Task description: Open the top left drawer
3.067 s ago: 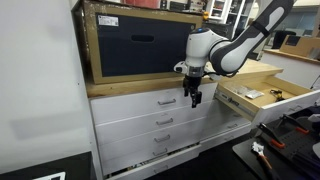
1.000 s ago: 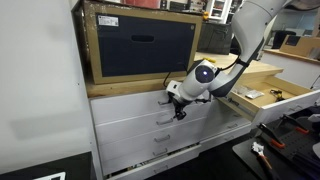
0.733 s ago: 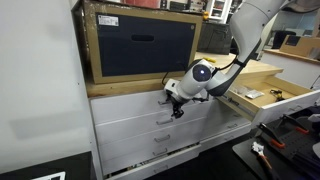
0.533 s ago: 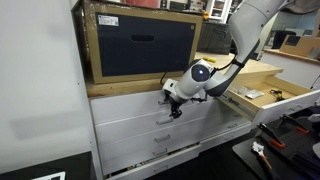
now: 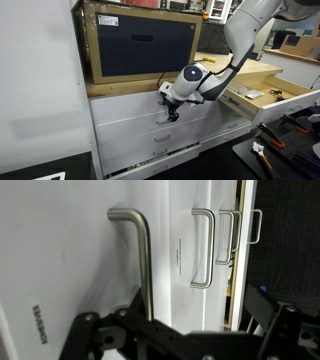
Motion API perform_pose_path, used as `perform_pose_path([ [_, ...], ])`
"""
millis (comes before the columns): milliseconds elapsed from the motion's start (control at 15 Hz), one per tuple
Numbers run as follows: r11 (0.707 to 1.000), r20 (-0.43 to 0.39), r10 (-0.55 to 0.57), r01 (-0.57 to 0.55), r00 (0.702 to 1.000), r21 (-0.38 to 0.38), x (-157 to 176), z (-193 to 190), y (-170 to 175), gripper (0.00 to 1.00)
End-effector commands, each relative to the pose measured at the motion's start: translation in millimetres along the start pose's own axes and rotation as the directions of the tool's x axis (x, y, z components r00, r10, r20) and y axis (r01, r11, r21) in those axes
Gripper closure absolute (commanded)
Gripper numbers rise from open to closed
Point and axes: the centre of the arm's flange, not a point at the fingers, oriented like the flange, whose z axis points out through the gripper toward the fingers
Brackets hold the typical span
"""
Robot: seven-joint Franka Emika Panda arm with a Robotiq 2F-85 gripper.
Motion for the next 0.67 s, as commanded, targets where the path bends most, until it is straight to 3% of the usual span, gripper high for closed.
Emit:
perform_pose_path([
  [0, 0.988, 0.006, 0.053, -0.053, 0.999, 0.147, 10.4, 4.8, -13.7, 0.0],
  [200, 0.974, 0.013, 0.086, -0.087, 0.996, 0.211, 22.4, -4.7, -24.3, 0.0],
  [600, 0.968, -0.028, -0.009, 0.016, 1.0, 0.249, 36.7, -21.9, -55.6, 0.0],
])
